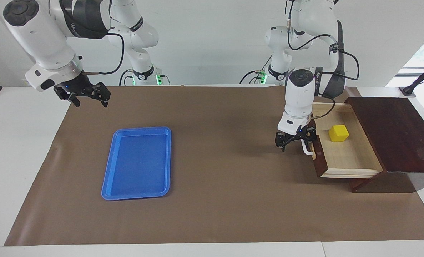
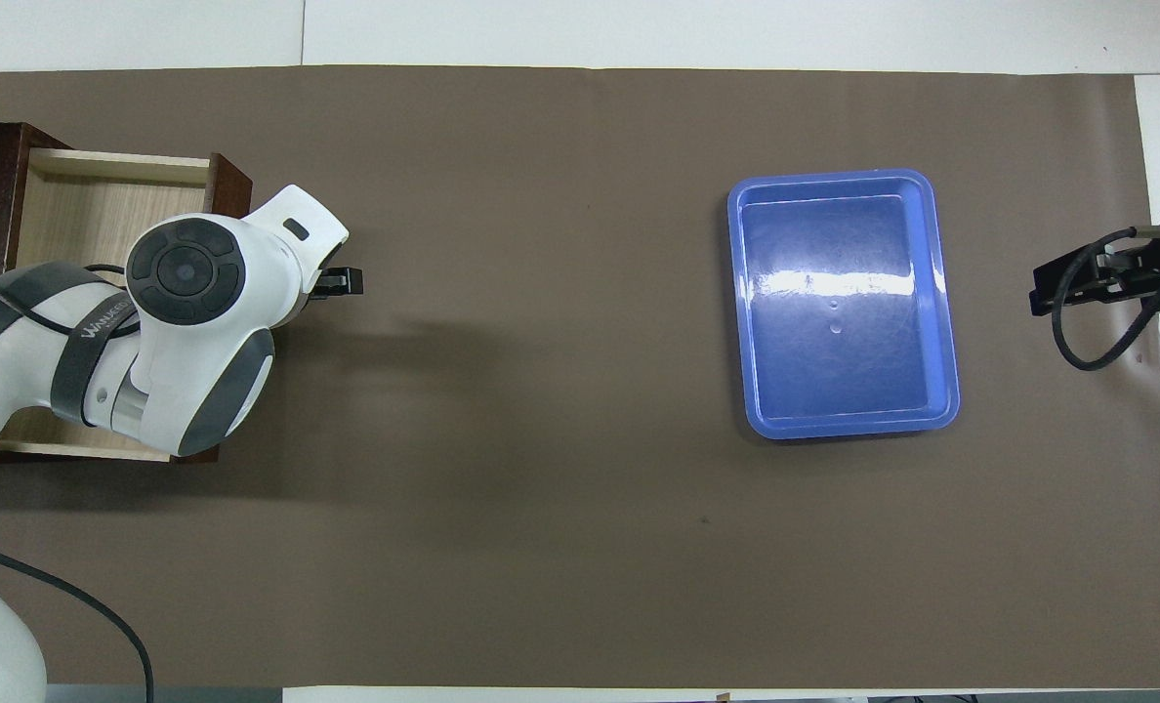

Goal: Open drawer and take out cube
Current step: 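Pull the wooden drawer open toward the robot with the left gripper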

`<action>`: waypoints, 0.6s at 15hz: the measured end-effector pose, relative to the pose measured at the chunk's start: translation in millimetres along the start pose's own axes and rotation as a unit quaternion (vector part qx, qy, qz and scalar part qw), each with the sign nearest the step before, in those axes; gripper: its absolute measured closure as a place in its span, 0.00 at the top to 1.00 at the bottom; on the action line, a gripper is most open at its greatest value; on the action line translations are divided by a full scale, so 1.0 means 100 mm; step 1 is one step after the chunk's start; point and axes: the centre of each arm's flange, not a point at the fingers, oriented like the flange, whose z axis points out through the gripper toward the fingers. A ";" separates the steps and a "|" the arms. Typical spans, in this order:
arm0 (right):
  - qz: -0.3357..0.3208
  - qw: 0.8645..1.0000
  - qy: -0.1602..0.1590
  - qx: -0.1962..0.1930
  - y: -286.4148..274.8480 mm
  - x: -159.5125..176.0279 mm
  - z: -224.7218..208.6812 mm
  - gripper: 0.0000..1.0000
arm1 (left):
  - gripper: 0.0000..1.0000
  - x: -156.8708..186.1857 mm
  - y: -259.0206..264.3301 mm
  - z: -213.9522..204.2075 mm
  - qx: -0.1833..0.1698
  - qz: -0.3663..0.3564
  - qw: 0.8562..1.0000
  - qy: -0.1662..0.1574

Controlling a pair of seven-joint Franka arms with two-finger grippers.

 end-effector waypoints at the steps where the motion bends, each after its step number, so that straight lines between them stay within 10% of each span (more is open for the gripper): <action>1: 0.000 1.000 0.000 0.000 0.00 0.00 0.00 1.00 | 1.00 0.00 0.00 0.00 0.000 -0.001 1.000 0.000; 9: 0.000 1.000 0.000 0.000 0.00 0.00 0.00 1.00 | 1.00 0.24 -0.18 -0.27 0.006 -0.040 0.999 -0.024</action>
